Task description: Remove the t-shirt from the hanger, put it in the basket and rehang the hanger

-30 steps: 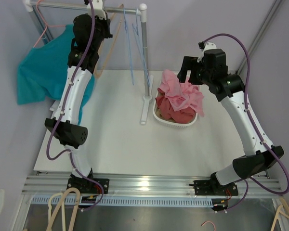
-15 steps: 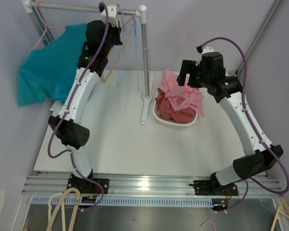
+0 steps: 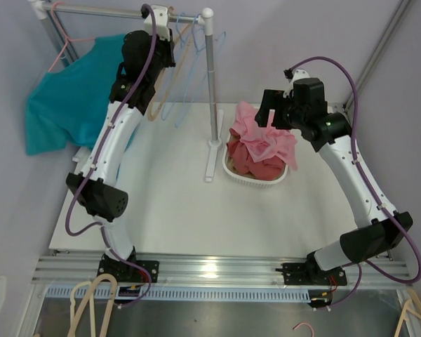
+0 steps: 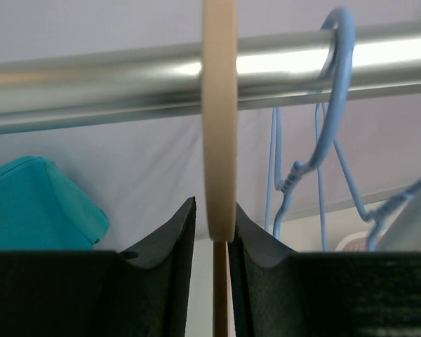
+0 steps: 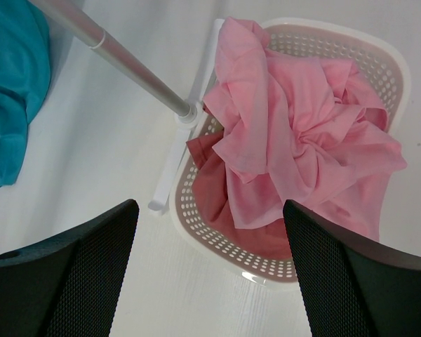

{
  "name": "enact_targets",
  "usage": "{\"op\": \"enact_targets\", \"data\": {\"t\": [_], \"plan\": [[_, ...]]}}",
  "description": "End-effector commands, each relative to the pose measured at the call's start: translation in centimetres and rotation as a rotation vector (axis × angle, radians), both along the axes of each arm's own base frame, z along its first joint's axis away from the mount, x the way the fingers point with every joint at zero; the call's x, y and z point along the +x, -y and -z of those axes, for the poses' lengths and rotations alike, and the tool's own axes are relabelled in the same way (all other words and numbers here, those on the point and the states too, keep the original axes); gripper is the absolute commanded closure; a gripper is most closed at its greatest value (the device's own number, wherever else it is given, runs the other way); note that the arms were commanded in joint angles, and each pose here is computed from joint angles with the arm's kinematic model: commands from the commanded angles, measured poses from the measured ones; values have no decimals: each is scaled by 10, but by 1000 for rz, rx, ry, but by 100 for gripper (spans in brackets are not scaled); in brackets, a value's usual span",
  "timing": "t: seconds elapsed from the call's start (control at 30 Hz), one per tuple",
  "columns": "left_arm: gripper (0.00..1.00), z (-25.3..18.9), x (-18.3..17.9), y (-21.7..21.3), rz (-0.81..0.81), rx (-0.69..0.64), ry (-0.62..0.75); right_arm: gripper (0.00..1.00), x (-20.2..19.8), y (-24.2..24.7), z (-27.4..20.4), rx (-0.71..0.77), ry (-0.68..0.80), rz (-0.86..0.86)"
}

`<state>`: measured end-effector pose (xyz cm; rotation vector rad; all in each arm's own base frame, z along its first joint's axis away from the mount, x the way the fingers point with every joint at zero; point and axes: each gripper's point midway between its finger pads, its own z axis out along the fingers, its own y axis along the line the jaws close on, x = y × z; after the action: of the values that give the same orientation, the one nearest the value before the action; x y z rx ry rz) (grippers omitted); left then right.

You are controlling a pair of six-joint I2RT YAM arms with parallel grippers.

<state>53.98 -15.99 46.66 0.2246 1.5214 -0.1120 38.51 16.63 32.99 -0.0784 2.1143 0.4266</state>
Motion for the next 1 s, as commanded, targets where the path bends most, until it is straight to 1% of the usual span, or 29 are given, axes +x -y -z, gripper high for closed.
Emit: {"op": "enact_targets", "data": {"t": [0.0,0.03,0.07,0.13,0.2,0.23,0.27,0.33,0.37,0.4,0.47,0.5,0.53,0.57,0.6,0.63,0.67,0.7,0.73,0.83,0.93,0.97], "plan": [[72,-69,-53,-21,-25,-29,125,11,-4,-2,-19,35,60,-22],[72,-64,-51,-21,-25,-24,112,11,-4,-2,-18,34,57,-22],[70,-78,-66,-25,-21,-35,139,11,-4,-4,-18,38,59,-27],[67,-71,-74,-26,-8,-28,121,11,-4,-5,-16,42,54,-31],[59,-79,-92,-30,-1,-44,141,11,-4,-8,-14,51,50,-40],[55,-69,-93,-30,2,-44,127,11,-3,-9,-14,57,54,-45],[53,-72,-97,-32,2,-47,136,11,-3,-11,-13,63,50,-52],[52,-86,-114,-42,-10,-56,167,11,-3,-14,-10,72,43,-62],[51,-81,-116,-46,-19,-51,152,11,-3,-16,-10,79,45,-67],[50,-89,-125,-58,-38,-61,169,11,-4,-19,-7,82,38,-83],[47,-86,-131,-68,-45,-85,163,11,-4,-20,-6,89,37,-90],[43,-90,-140,-85,-72,-98,178,11,-4,-22,-4,90,33,-101],[35,-95,-146,-91,-69,-109,195,11,-4,-23,-3,89,31,-108],[34,-97,-150,-99,-78,-117,205,11,-4,-24,-3,89,31,-112],[32,-91,-147,-117,-115,-155,195,11,-3,-24,-2,89,28,-116],[26,-98,-154,-127,-130,-168,217,11,-4,-26,-2,90,27,-122],[23,-97,-153,-135,-144,-177,220,11,-4,-26,-1,89,23,-124],[21,-95,-149,-154,-189,-169,223,11,-5,-26,-2,90,25,-127],[20,-89,-140,-159,-202,-165,209,11,-7,-27,-1,92,19,-135],[18,-89,-129,-188,-256,-152,208,11,-12,-32,-2,96,18,-149],[18,-82,-110,-219,-324,-165,213,10,-18,-37,-4,100,14,-167],[18,-80,-106,-220,-323,-169,214,10,-19,-38,-3,99,11,-170]]}}
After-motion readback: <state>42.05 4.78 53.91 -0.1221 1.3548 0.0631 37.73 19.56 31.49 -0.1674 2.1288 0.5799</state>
